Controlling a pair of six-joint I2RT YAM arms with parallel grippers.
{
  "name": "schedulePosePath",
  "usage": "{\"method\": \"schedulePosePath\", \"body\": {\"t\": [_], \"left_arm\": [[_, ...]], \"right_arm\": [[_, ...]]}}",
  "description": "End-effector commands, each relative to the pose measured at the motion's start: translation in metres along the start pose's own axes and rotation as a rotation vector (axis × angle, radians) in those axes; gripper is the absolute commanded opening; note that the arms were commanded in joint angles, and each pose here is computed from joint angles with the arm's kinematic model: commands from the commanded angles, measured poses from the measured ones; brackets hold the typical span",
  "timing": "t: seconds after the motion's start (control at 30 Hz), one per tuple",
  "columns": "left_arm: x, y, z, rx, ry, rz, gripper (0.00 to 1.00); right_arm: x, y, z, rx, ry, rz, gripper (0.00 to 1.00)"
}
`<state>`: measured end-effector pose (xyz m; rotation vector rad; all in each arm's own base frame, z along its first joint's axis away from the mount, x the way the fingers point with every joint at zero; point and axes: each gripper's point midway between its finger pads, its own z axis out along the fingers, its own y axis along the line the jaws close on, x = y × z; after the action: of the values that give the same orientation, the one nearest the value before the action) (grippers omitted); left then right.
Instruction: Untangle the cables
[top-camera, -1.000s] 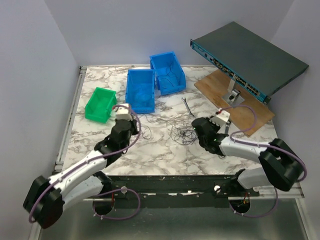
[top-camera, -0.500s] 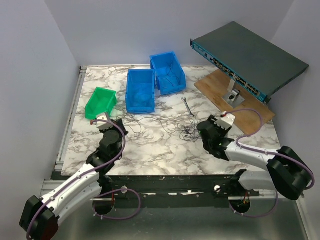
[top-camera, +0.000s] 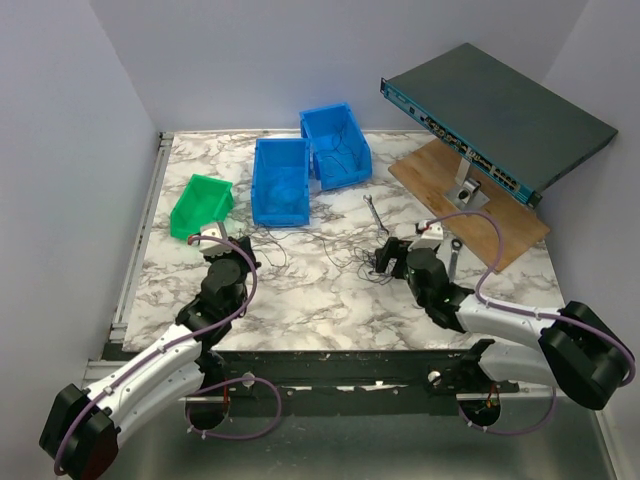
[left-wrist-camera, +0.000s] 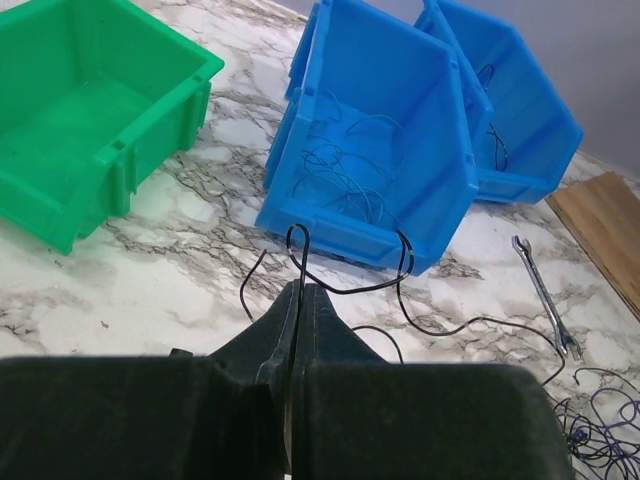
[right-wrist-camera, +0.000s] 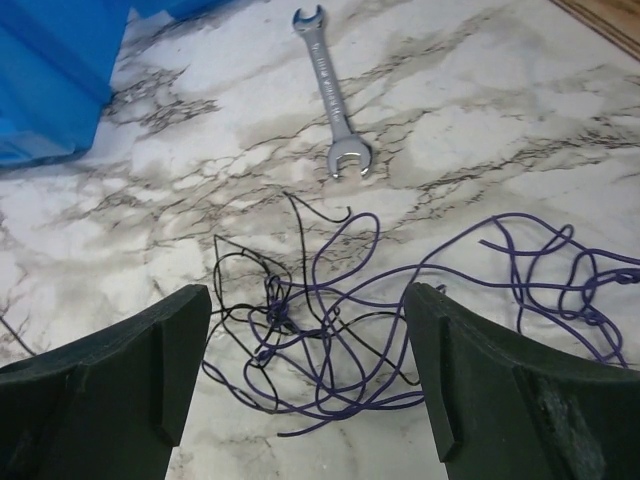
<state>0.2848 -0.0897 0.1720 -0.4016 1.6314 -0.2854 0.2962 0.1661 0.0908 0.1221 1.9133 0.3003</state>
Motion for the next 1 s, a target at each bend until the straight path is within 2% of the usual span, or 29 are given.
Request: {"method": "schedulePosePath", "body": {"t": [0.0, 0.23, 0.37, 0.47, 0.57, 0.63, 0.67, 0.83, 0.97], "left_arm": [[-0.007, -0.009, 0.0, 0.04, -0.013, -0.006, 0.0], [-0.009, -0.009, -0.001, 0.048, -0.024, -0.008, 0.0], [-0.009, -0.008, -0.001, 0.041, -0.024, -0.004, 0.0], [-0.011, -0.004, -0.002, 0.024, -0.035, -0.008, 0.0], [-0.015, 0.006, -0.003, -0.026, -0.054, -0.022, 0.0], [-0.017, 0.015, -0.005, -0.07, -0.069, -0.038, 0.0], [-0.018, 0.021, -0.006, -0.105, -0.077, -0.051, 0.0], [-0.022, 0.055, -0.013, -0.297, -0.126, -0.138, 0.0], [-0.023, 0.075, -0.02, -0.411, -0.151, -0.185, 0.0]], "right_arm": [[0.008, 0.021, -0.002, -0.118, 0.043, -0.036, 0.86], [0.037, 0.021, 0.004, -0.098, 0.167, -0.068, 0.85], [0.054, 0.016, 0.013, -0.041, 0.233, -0.087, 0.77], [0.054, -0.002, 0.022, 0.104, 0.233, -0.087, 0.55], [0.05, -0.028, 0.024, 0.273, 0.199, -0.057, 0.18], [0.043, -0.038, 0.022, 0.332, 0.167, -0.026, 0.04], [0.038, -0.043, 0.021, 0.358, 0.142, 0.002, 0.01], [0.013, -0.088, -0.001, 0.539, -0.03, 0.157, 0.01], [-0.006, -0.107, -0.021, 0.576, -0.165, 0.274, 0.01]]}}
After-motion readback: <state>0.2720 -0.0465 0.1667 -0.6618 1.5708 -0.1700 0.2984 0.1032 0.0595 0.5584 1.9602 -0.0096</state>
